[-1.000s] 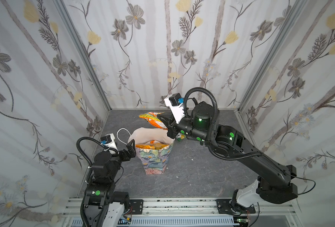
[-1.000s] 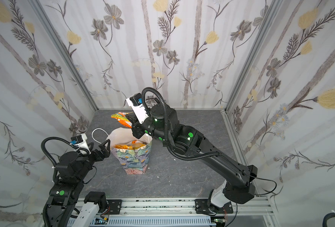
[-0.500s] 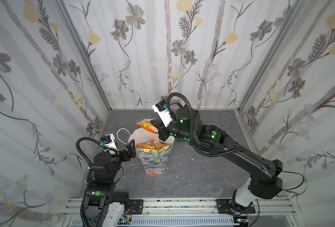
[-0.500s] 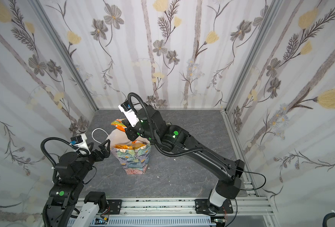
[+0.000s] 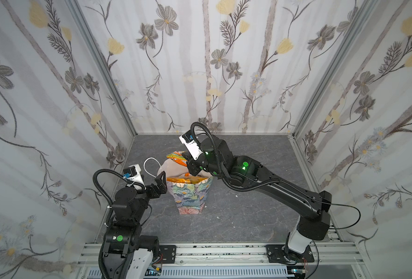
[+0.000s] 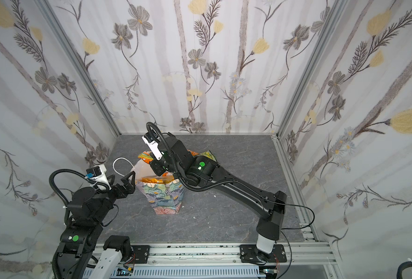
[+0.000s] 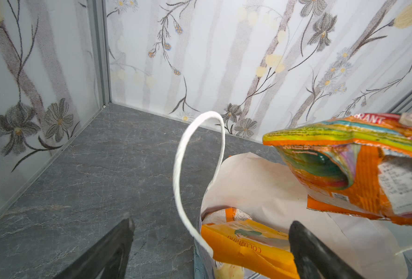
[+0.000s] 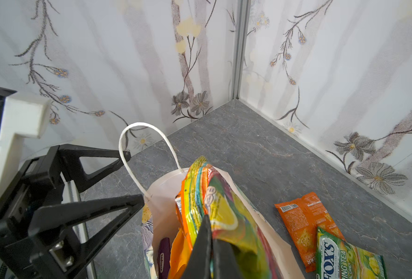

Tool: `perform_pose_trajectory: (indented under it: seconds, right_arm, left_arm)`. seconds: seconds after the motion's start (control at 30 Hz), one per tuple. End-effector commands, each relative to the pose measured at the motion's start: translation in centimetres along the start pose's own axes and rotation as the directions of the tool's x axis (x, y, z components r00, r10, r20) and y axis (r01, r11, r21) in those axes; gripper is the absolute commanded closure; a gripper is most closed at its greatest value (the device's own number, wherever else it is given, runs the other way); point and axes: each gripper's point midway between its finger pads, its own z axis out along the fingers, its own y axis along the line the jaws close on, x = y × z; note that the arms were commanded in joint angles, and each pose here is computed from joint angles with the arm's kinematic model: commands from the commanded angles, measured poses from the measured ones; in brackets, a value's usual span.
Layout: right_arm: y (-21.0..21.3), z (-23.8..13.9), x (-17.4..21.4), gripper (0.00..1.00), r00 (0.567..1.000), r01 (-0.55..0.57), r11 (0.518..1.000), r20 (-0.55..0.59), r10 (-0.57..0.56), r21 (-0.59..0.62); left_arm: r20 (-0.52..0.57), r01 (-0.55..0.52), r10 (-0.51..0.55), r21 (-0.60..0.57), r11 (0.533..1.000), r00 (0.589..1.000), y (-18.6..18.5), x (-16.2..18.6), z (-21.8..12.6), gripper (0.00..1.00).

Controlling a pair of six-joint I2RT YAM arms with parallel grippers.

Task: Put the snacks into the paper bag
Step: 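Lower the Fox's Fruits packet into the bag and open the right gripper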

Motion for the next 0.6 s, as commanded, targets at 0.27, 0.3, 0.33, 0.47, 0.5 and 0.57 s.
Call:
perform_pose_trajectory:
  seconds: [0.27,0.3,0.33,0.47,0.5,0.57]
  right_arm:
    - [-1.8,1.9,0.7,1.0,0.998,0.06,0.991,0.011,-0.062,0.119]
    - [-1.8,1.9,0.9,1.0,0.998,0.064,0.991,0.007,-0.065,0.12]
    - [-1.9,2.0,1.1,1.0,0.998,0.068,0.99,0.003,-0.069,0.125]
    - [-2.0,2.3,2.1,1.0,0.997,0.08,0.988,-0.021,-0.078,0.13]
    - [-2.0,2.5,2.5,1.0,0.997,0.081,0.988,-0.029,-0.078,0.13]
    - [-1.9,2.6,2.9,1.0,0.996,0.079,0.989,-0.038,-0.075,0.124]
  left_arm:
    - [0.017,0.001,-0.001,0.001,1.0,1.0,0.0,-0.4,0.1,0.0]
    - [0.019,0.001,-0.001,0.001,1.0,1.0,0.0,-0.4,0.1,0.0]
    - [0.017,0.001,-0.001,-0.002,1.0,1.0,0.0,-0.4,0.1,0.0]
    - [0.018,0.002,-0.002,-0.001,1.0,1.0,0.0,-0.4,0.1,0.0]
    - [0.018,0.002,-0.002,0.0,1.0,1.0,0.0,-0.4,0.1,0.0]
    - [0.019,0.001,-0.001,0.002,1.0,1.0,-0.1,-0.5,0.1,0.0]
